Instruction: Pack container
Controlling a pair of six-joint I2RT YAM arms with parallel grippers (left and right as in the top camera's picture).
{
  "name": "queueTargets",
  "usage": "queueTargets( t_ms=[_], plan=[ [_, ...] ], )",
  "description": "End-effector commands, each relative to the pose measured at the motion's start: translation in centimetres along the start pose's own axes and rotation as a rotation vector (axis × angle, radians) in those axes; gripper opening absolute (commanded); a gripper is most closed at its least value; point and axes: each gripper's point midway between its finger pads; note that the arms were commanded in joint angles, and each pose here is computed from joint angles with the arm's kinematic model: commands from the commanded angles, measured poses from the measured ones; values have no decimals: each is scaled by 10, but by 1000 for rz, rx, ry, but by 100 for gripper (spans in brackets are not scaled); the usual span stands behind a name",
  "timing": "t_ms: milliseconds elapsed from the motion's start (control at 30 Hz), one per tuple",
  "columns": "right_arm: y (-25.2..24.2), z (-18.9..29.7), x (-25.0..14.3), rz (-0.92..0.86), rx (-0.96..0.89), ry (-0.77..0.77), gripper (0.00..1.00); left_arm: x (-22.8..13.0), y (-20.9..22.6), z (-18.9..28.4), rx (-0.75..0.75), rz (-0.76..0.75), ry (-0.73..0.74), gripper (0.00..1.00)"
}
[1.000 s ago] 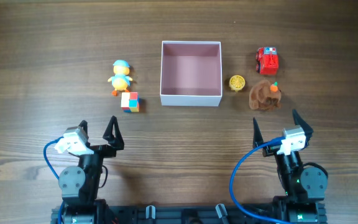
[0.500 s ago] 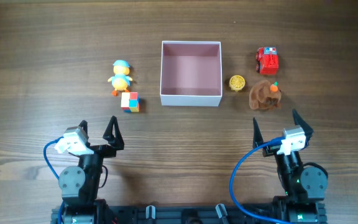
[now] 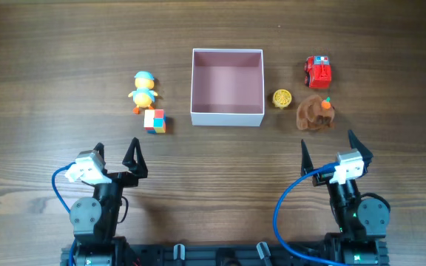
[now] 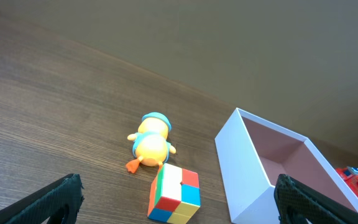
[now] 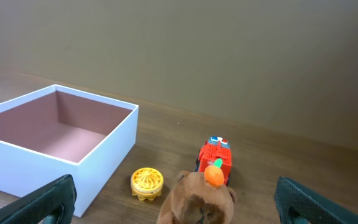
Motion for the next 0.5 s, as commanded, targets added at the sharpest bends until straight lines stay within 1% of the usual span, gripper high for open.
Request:
queueTargets(
  t_ms=[0,67,167,200,367,433,467],
  plan=[
    [1,0,3,-44,5,-12,100,-4,-1,-1,-14,14,12,100],
    [5,0,13,-72,34,-52,100,-5,-1,-1,-14,14,12,100],
    [4,4,36,-45,36,-120,100,-4,-1,-1,-14,14,12,100],
    [3,6,52,-19,35,-130,100,-4,-1,-1,-14,14,12,100],
    [-2,3,96,-27,37,-93,100,-4,-1,-1,-14,14,11,100],
    [-10,-8,118,-34,21,-62,100,-4,-1,-1,-14,14,12,100],
    [-19,-19,125,-47,-11,-16,100,-5,-1,-1,-14,14,12,100]
  ],
)
Point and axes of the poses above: each gripper's point midway between its finger pads, its own z axis back along the fingers, its own y axis along the line the jaws close on, x = y × z, and after that the axes turned 4 degrees about -z, right-handed
